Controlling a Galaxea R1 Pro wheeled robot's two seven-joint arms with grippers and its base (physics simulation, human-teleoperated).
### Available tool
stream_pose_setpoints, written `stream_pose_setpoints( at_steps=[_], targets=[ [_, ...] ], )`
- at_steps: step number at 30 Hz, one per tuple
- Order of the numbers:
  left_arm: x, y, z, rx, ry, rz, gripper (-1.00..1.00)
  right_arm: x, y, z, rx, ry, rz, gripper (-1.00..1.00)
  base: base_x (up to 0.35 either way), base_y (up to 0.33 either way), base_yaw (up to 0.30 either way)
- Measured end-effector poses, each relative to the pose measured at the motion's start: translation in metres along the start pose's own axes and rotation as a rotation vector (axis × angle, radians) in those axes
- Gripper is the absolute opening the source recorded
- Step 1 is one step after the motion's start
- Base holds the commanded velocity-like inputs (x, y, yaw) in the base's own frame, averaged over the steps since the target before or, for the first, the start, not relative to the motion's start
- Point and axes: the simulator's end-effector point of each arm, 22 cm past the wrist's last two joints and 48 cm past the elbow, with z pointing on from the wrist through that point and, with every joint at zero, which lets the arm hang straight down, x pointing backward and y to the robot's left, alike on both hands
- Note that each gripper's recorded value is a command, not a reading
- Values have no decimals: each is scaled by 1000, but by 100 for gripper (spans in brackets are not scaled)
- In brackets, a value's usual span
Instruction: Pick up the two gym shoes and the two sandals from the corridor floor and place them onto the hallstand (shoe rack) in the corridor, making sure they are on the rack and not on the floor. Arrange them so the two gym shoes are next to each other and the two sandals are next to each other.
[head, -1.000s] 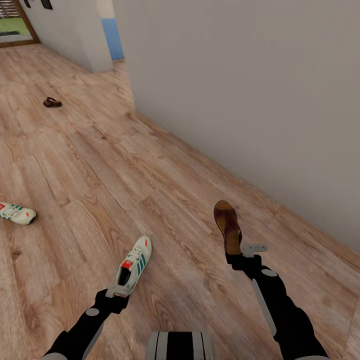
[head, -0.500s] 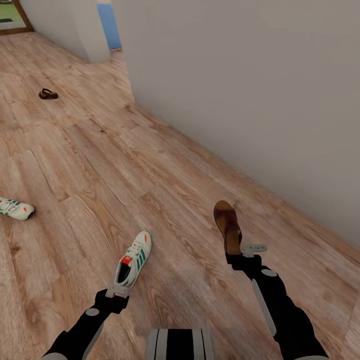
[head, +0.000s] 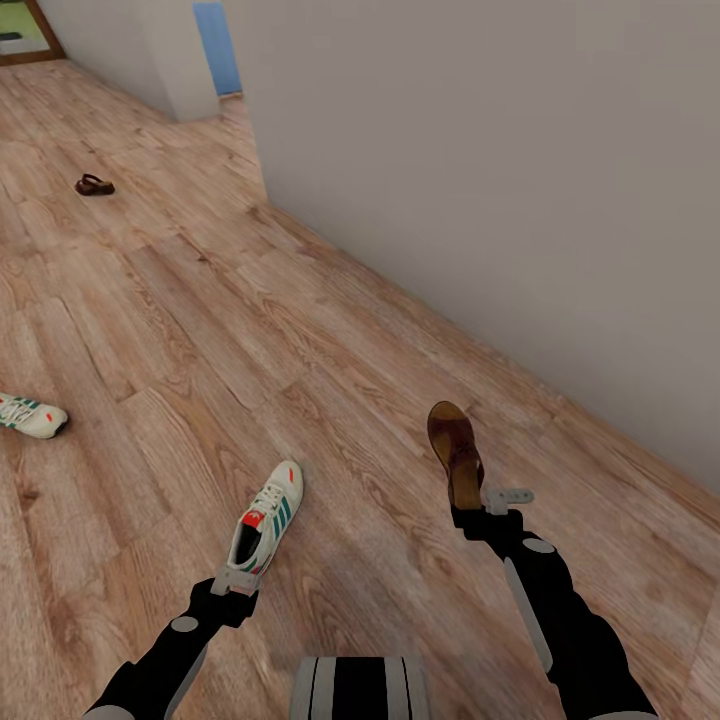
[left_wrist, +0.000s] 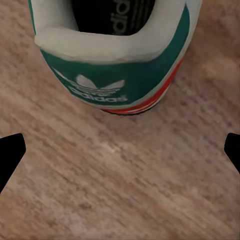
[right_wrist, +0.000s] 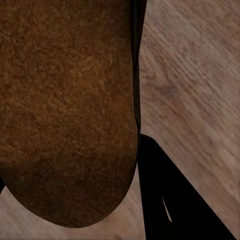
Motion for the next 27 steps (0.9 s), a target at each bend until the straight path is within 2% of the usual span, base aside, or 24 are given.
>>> stream_pose_setpoints(
  at_steps=[6,27],
  targets=[
    [0,0,0,0,-1,0,100,0,0,0,0,0,0,-100,123,0,0],
    [0,0,0,0,-1,0,100,0,0,0,0,0,0,-100,27,0,0]
  ],
)
